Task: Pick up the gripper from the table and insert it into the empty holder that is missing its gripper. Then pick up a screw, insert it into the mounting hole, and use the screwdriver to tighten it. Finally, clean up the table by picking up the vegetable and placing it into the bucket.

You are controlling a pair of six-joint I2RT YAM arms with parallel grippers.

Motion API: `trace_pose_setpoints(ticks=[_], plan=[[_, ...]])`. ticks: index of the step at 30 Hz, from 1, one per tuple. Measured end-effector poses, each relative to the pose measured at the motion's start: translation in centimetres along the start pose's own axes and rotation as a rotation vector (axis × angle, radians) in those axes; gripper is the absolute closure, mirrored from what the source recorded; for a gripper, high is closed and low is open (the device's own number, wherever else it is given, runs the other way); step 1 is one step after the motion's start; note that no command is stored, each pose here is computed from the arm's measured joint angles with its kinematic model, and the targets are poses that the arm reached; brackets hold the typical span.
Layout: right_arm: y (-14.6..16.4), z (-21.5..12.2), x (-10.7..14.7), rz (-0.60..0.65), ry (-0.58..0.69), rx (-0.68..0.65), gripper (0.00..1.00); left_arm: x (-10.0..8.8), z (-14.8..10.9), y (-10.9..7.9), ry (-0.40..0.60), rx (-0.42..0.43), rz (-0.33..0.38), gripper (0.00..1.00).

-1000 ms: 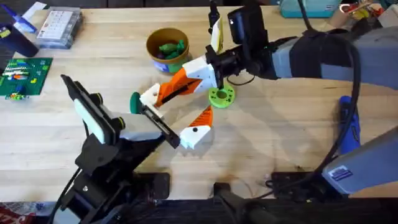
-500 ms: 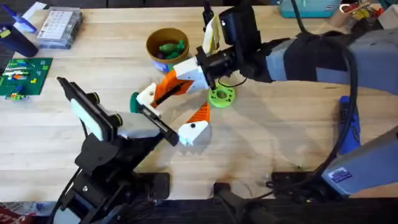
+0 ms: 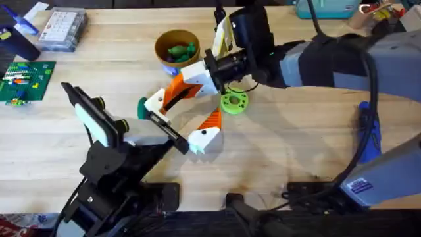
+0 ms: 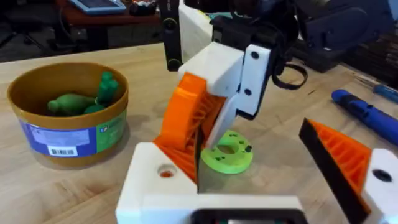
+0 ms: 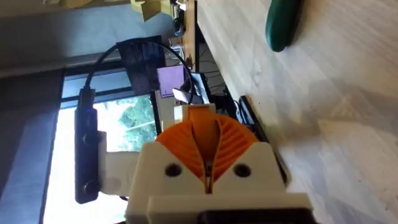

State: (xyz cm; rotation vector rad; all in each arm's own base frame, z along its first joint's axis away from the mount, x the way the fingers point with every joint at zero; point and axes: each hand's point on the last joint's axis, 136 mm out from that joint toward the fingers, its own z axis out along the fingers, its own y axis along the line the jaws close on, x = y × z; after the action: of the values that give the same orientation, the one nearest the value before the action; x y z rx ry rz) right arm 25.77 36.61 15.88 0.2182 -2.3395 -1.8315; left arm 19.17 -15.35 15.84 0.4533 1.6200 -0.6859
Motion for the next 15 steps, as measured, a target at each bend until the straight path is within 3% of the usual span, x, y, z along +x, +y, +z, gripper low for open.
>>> trace_pose_setpoints(ticks=[15], plan=[[0.08, 0.25, -0.06, -0.004, -0.007, 0.003, 0.981, 0.10, 0.03, 0.09, 0.004, -0.005, -0.012, 0.009]])
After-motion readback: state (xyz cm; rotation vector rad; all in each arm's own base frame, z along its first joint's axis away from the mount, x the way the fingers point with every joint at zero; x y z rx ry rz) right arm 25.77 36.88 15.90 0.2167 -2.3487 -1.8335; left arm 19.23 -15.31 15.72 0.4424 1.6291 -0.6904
